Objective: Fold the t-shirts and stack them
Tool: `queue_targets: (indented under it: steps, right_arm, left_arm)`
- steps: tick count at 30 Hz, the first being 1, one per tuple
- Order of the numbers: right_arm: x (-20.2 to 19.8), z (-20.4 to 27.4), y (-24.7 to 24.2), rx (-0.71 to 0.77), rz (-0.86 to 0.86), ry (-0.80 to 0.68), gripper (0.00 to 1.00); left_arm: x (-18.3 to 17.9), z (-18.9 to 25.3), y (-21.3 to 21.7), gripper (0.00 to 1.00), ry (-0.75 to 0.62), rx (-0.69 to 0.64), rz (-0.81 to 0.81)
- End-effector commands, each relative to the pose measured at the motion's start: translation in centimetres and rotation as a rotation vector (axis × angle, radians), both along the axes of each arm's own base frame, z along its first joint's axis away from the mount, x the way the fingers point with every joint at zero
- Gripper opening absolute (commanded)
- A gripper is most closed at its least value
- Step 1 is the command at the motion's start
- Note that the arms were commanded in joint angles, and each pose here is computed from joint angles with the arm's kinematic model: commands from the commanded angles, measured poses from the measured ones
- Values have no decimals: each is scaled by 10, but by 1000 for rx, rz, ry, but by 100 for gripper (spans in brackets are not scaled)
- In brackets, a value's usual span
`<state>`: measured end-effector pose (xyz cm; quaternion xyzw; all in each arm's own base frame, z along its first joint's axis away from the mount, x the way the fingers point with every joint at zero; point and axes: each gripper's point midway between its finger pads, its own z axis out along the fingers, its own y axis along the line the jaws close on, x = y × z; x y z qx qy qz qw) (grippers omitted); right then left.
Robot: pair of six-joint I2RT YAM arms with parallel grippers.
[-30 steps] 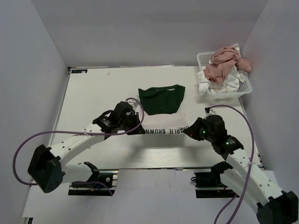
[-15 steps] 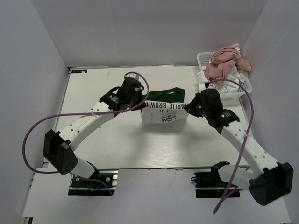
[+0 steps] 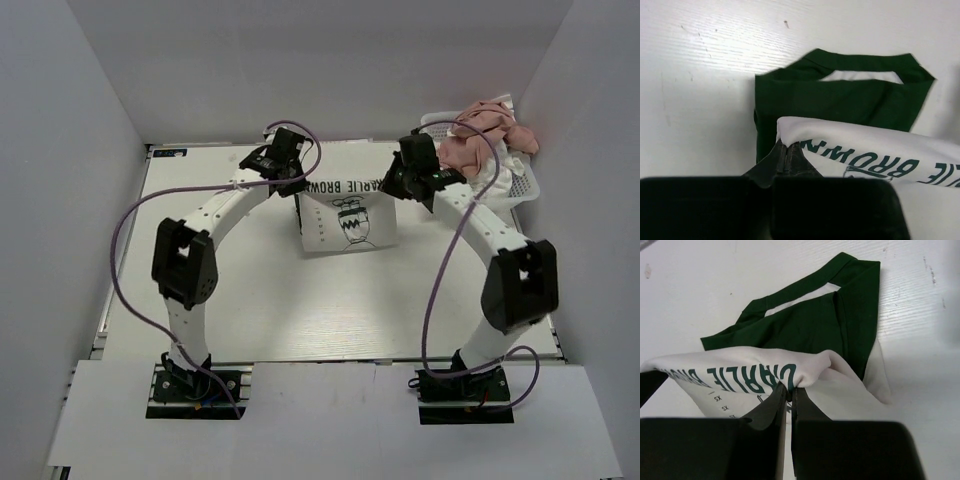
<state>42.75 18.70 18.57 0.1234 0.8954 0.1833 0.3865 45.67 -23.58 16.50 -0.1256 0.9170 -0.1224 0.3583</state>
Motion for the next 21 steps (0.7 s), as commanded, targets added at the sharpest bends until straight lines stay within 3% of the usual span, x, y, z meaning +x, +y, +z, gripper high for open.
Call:
queue_targets:
  steps: [1, 4, 5, 6, 7, 8, 9, 10, 11, 15, 16, 18, 20, 21]
  right_arm:
    - [38, -12, -7, -16, -35, 16, 0]
    - [72, -36, -12, -25, -73, 56, 0]
    - [78, -41, -13, -27, -86, 60, 3]
    - [101, -52, -14, -35, -100, 37, 11]
    - [108, -57, -16, -39, -106, 30, 24]
    - [115, -69, -11, -18, -79, 42, 45]
    - [131, -47, -7, 20, -60, 0, 59]
    - [136, -61, -5, 18, -47, 28, 73]
    - [143, -45, 2, 37, -23, 0, 90]
    - [129, -16, 0, 20, -2, -47, 90]
    - [116, -20, 4, 40, 31, -65, 90]
    - [96, 17, 13, 98, 92, -139, 90]
    - [75, 3, 17, 121, 126, -122, 90]
    - [68, 12, 19, 140, 139, -140, 90]
  left_arm:
    - [42, 6, 17, 0, -47, 25, 19]
    - [72, -1, 22, 0, -66, 12, 31]
    - [80, -26, 23, 0, -29, 21, 33]
    - [94, -17, 22, 4, -53, -4, 19]
    - [98, -22, 19, 42, -51, -4, 5]
    - [106, -39, 24, 56, -31, 12, 9]
    - [116, -32, 26, 68, -55, -9, 12]
    - [120, -30, 23, 78, -70, -14, -3]
    - [122, -25, 25, 100, -79, -19, -28]
    - [115, 2, 22, 100, -123, -36, -73]
    - [109, 26, 22, 100, -165, -57, -83]
    - [90, 24, 5, 100, -162, -97, -147]
    - [75, 46, -8, 100, -198, -173, -227]
    - [60, 29, -18, 100, -159, -197, -274]
